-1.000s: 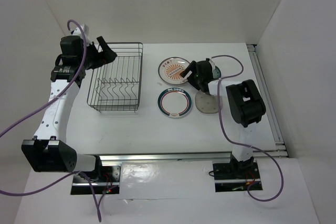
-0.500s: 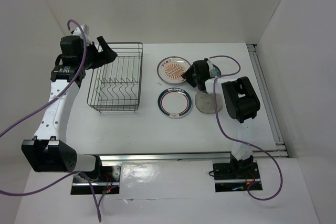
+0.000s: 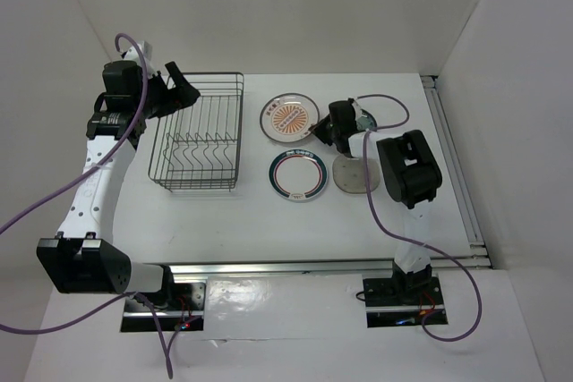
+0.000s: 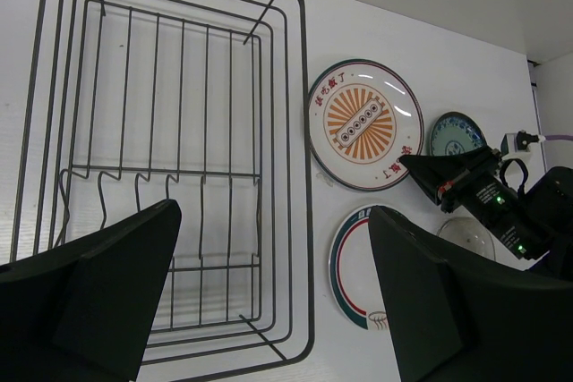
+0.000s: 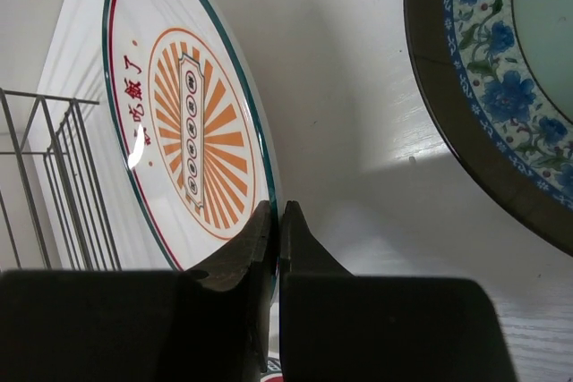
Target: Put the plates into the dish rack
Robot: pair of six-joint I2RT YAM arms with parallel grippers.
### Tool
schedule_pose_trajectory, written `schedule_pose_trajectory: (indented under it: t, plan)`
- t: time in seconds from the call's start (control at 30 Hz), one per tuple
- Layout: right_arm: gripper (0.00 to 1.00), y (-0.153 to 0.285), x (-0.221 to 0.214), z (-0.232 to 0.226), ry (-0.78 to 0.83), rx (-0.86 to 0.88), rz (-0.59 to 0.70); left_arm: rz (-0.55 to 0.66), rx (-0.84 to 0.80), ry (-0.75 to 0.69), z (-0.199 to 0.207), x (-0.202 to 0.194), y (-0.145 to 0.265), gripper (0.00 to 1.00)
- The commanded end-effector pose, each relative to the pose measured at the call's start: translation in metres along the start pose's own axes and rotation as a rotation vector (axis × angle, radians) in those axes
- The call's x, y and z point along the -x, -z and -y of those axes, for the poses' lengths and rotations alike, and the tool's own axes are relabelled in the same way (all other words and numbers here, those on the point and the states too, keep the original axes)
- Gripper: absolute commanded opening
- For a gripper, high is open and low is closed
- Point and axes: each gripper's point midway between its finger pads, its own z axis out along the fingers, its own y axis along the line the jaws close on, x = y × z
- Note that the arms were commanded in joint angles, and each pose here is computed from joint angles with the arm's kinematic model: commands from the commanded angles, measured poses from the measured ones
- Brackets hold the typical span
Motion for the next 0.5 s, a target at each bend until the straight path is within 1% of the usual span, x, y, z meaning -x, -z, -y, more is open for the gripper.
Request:
schedule_pose_trajectory:
  t: [0.0, 0.13, 0.17, 0.23, 0.27, 0.3, 0.33, 0.37, 0.47]
  plan:
    - [0.0, -0.002, -0.006, 0.015, 0.06, -0.059, 0.0, 0.045, -0.035, -0.008, 0.007, 0.012, 0.002, 1.0]
    - [0.0, 0.01, 0.005, -0.005, 0.045, 0.013, 0.035, 0.037, -0.031, 0.003, 0.006, 0.01, -0.001, 1.0]
    - [0.0, 0.018, 0.022, -0.022, 0.036, 0.059, 0.075, 0.037, -0.031, 0.003, 0.006, 0.01, -0.001, 1.0]
    - [0.0, 0.028, 0.025, -0.027, 0.024, 0.091, 0.095, 0.037, -0.031, 0.003, 0.006, 0.01, -0.001, 1.0]
    - [0.0, 0.033, 0.037, -0.03, 0.017, 0.103, 0.128, 0.037, -0.031, 0.003, 0.006, 0.01, -0.001, 1.0]
    - [0.0, 0.044, 0.048, -0.047, 0.014, 0.156, 0.162, 0.016, -0.036, 0.007, 0.004, 0.003, -0.005, 1.0]
    - [0.0, 0.049, 0.056, -0.048, 0.008, 0.165, 0.181, 0.011, -0.047, 0.007, 0.006, 0.002, -0.005, 1.0]
    - [0.0, 0.055, 0.062, -0.061, 0.017, 0.213, 0.199, 0.011, -0.047, 0.007, 0.006, 0.002, -0.005, 1.0]
    - [0.0, 0.075, 0.092, -0.075, 0.006, 0.306, 0.245, 0.001, -0.069, 0.016, 0.01, 0.001, -0.008, 1.0]
